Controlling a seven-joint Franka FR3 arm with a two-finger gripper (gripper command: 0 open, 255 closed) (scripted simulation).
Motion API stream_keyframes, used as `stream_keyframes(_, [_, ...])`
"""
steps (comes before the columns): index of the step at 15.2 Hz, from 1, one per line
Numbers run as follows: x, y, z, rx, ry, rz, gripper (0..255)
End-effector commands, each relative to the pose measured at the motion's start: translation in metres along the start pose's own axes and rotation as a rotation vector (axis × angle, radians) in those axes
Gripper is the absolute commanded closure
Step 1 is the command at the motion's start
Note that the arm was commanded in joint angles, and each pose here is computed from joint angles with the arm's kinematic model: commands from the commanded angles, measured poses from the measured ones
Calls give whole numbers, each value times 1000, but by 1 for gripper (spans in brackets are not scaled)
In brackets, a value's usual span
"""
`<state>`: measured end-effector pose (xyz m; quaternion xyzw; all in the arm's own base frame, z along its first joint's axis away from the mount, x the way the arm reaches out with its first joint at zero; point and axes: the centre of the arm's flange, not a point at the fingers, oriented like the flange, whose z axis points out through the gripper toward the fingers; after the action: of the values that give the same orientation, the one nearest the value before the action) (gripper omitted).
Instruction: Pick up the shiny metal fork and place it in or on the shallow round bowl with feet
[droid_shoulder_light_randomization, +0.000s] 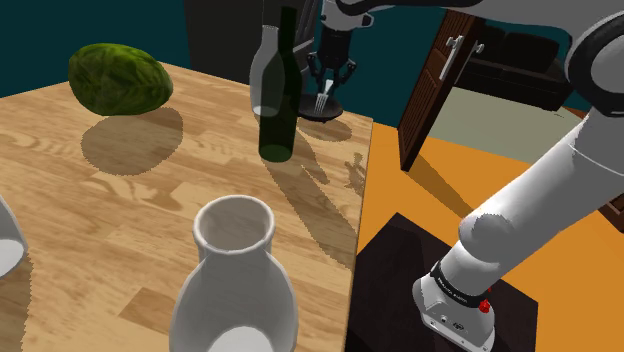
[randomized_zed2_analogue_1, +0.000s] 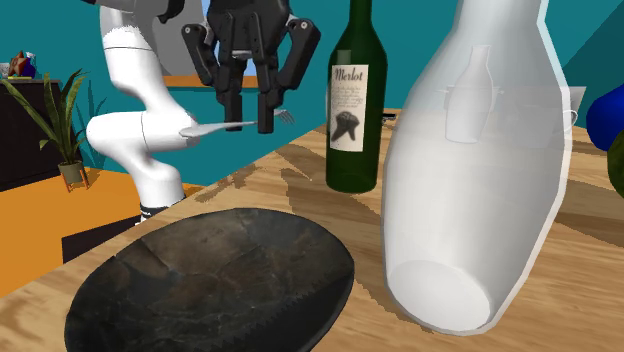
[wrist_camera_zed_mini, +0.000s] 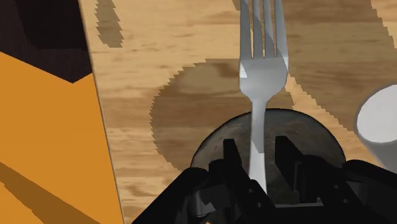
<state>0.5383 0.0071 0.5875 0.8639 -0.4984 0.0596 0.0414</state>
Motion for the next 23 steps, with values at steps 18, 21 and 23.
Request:
stream_keyframes(18, [109,-31,78,0,1,0,255])
stream_keyframes(21, [109,-31,78,0,1,0,255])
stream_keyframes(23, [109,-31,78,0,1,0,255])
